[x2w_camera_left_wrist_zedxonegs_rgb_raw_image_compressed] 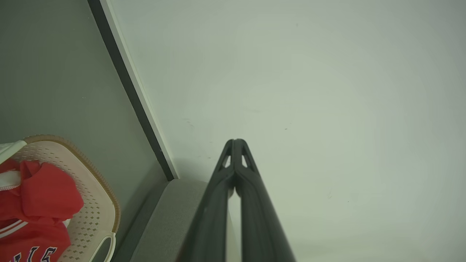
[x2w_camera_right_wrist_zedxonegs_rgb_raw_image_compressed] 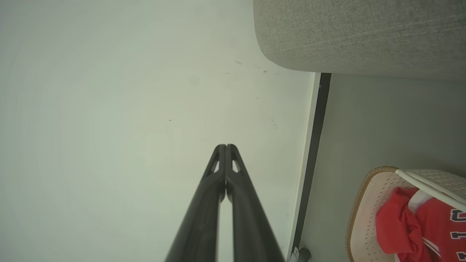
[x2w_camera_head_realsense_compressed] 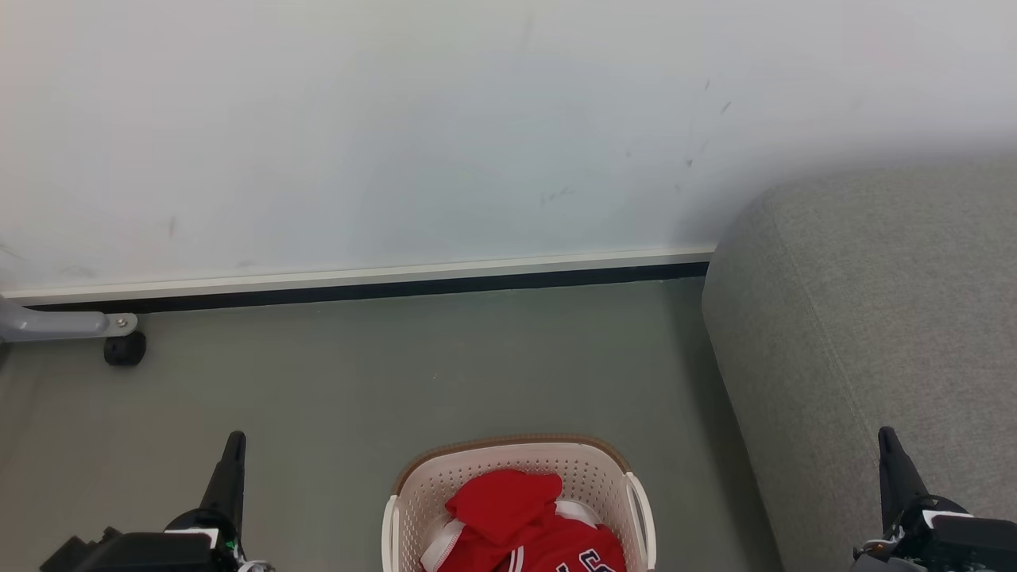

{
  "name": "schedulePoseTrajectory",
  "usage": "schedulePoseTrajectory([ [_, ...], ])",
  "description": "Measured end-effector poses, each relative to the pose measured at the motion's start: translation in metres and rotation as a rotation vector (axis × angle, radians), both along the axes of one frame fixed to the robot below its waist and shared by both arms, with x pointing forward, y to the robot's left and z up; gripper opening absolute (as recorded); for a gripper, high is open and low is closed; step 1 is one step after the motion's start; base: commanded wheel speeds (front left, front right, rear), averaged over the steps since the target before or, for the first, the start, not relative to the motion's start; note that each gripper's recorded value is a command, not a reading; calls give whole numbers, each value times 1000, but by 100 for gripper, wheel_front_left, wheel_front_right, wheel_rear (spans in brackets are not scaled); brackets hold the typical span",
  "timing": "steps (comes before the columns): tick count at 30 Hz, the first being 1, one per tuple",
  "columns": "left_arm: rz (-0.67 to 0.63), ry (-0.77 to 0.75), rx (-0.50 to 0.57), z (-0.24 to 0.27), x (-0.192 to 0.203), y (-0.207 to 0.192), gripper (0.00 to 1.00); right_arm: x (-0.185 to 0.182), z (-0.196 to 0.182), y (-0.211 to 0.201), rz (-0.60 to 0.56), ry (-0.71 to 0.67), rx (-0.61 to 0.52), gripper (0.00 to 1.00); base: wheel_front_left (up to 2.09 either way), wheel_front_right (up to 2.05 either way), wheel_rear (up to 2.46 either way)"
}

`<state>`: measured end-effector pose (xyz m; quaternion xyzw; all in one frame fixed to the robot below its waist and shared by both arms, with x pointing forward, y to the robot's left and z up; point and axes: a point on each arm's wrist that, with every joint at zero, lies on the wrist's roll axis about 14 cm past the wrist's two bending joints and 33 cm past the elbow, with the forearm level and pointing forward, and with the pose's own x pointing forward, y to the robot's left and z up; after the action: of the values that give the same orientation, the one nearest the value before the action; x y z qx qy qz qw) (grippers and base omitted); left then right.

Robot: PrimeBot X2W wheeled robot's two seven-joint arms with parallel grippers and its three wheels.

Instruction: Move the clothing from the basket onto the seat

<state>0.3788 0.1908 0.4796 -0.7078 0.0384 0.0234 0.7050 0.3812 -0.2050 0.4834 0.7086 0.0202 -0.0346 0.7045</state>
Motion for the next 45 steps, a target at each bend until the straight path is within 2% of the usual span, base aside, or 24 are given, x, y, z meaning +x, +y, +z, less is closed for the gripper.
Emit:
schedulePoseTrajectory([
  [34,0,0,0,0,0,0,0,0,0,0,0,0,0,0,0,0,0],
  [35,0,5,-1,-2,-1,0,100,-1,-2,0,0,5,1,100,0,0,0],
  [41,-1,111,-18,-36,-20,-5,100,-18,-36,7,2,107,27,100,0,0,0],
  [45,-6,110,-14,-36,-21,-9,100,-19,-35,11,7,106,24,100,0,0,0],
])
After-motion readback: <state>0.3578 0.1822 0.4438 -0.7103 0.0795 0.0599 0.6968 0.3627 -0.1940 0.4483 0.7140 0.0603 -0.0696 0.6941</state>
